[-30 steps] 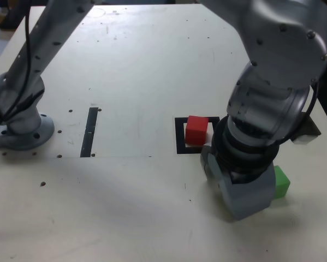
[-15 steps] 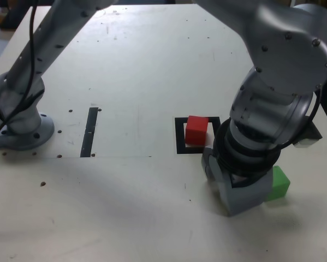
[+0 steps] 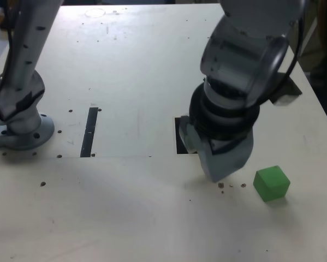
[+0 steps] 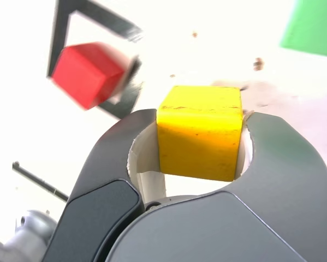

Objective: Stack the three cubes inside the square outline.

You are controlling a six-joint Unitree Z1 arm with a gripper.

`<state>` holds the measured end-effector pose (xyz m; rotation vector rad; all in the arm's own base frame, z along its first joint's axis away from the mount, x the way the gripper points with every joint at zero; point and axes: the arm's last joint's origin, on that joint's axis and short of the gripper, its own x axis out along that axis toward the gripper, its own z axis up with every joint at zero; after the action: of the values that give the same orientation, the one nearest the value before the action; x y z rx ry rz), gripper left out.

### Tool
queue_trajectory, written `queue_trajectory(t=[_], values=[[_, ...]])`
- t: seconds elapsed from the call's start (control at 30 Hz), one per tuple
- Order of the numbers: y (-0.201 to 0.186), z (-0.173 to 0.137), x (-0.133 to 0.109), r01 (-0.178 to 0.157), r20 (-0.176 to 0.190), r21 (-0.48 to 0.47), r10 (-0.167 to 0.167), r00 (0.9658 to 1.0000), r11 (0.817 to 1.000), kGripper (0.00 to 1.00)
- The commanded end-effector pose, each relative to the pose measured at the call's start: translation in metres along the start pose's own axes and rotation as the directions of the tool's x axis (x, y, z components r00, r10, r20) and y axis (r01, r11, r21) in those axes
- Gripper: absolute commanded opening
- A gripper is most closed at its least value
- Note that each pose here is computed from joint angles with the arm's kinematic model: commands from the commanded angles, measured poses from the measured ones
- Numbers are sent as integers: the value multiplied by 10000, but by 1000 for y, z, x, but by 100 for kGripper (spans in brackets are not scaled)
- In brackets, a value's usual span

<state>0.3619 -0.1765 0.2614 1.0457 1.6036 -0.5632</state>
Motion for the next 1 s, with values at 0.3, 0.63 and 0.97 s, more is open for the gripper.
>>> queue_trajectory(t=[0.3,0.63,0.97], values=[[13,-81,-31,1043,450,-3088,-950,9945,9454,35],[30,-102,-19,2352,1090,-5130,-2091,9718,8255,35],[36,-97,6,2749,1095,-5630,-2594,9595,7794,35]])
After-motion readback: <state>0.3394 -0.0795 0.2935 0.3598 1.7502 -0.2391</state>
